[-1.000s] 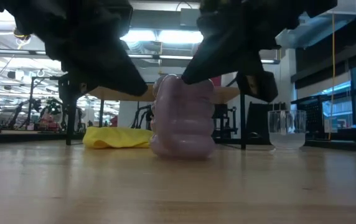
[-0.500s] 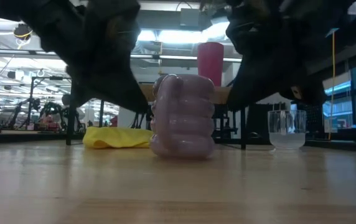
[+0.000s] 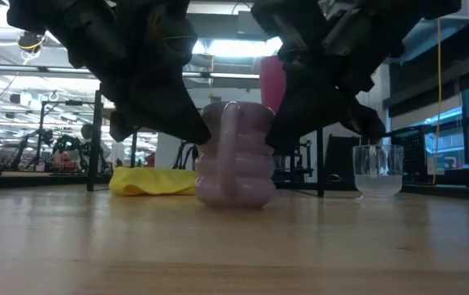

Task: Stack small to large cups/mugs on shelf
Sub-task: Put the violet mug on the shelf

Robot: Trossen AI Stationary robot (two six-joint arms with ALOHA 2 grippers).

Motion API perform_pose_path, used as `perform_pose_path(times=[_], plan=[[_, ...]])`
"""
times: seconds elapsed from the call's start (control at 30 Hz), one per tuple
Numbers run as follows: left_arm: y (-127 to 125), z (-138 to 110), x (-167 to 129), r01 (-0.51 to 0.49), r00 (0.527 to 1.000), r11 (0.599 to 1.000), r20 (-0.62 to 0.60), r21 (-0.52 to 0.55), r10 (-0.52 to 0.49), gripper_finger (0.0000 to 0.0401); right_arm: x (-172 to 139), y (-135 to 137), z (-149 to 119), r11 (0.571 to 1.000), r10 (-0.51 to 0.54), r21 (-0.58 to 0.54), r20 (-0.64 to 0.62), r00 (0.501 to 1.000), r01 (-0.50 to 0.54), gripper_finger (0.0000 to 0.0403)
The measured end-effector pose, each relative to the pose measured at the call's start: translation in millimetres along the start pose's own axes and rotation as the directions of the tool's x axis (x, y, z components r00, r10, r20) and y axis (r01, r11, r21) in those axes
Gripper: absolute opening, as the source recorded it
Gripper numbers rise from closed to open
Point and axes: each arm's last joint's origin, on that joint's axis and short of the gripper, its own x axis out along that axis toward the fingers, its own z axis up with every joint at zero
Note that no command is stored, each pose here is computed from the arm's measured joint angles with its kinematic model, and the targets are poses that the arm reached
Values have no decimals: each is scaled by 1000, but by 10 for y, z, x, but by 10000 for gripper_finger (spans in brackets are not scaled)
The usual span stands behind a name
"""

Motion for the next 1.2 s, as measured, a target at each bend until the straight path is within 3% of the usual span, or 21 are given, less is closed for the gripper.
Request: perform_pose_path(times=[0.13,0.4,0.67,0.83,0.97,1.2], plan=[[3,-15,0,13,999,1000,-33,26,-12,9,30,-39,70,1000,-17,-18,-5,1000,17,19],[103,-88,-17,-84,990,995,-106,51,89,9,29,-36,59,999,-6,-35,-37,999,4,50],[69,170,-403,-79,997,996,-5,27,79,12,14,-30,58,999,21,-28,-97,995,-24,95],[136,347,-706,-96,995,995,34,33,95,44,-109,3,139,998,54,-15,-83,995,-56,132],[261,560,-778,-84,995,996,55,-9,85,83,-243,22,265,997,79,8,-40,996,-79,162],[572,839,-598,-24,994,992,-107,-123,11,132,-623,-39,491,998,37,42,69,997,-40,189]])
